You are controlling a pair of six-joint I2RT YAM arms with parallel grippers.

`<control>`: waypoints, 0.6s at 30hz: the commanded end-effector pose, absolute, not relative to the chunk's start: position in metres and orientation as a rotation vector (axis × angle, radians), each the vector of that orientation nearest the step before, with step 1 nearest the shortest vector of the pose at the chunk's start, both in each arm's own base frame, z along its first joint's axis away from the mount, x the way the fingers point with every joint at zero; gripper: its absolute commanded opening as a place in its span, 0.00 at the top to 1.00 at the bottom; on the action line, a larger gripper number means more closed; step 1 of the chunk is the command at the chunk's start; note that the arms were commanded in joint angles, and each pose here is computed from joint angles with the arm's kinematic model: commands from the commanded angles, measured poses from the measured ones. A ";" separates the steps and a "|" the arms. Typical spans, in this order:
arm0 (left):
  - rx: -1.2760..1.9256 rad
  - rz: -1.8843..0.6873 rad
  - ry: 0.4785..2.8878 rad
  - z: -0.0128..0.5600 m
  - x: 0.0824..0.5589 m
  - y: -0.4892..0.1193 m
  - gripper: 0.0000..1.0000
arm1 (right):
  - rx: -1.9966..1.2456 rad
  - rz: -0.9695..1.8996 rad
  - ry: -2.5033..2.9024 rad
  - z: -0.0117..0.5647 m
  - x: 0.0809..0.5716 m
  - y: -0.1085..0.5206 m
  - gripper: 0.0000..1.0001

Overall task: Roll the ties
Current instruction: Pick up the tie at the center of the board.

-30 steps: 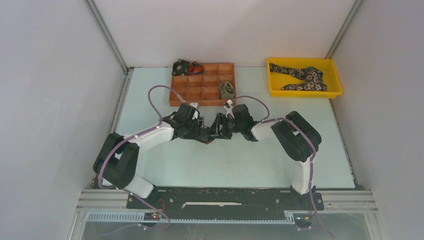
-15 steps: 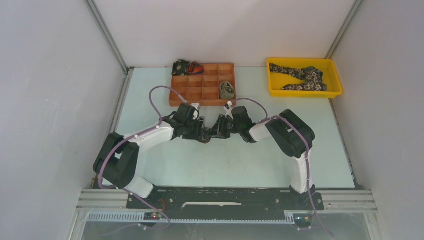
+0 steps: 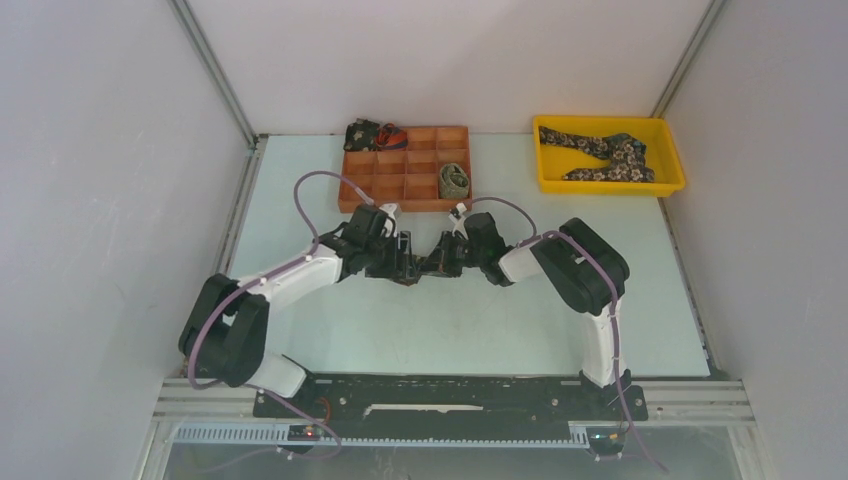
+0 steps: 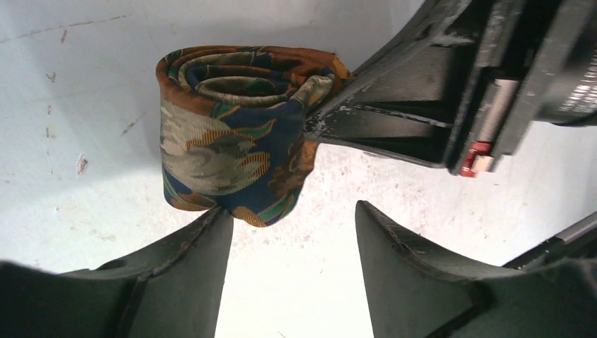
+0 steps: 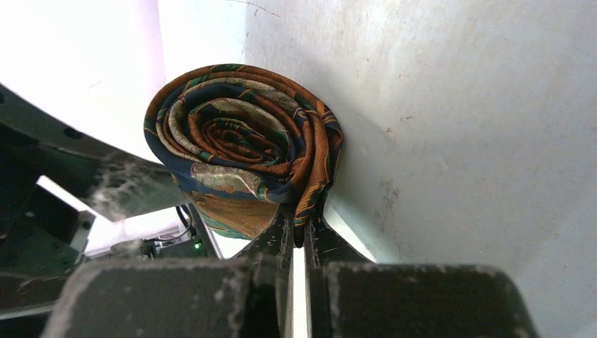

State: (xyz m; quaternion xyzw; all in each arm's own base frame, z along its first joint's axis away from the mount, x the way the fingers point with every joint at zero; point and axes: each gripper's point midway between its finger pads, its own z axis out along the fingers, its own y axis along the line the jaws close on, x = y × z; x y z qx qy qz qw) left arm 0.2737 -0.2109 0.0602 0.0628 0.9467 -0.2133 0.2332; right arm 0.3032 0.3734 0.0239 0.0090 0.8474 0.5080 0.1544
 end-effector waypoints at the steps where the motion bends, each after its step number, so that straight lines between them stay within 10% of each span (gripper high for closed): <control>1: 0.169 -0.708 2.458 0.114 0.281 -0.223 0.33 | -0.020 1.450 2.406 0.033 0.305 0.379 1.00; 18: 0.047 -0.506 2.301 0.192 0.237 -0.148 0.09 | -0.149 1.509 2.240 0.088 0.312 0.379 1.00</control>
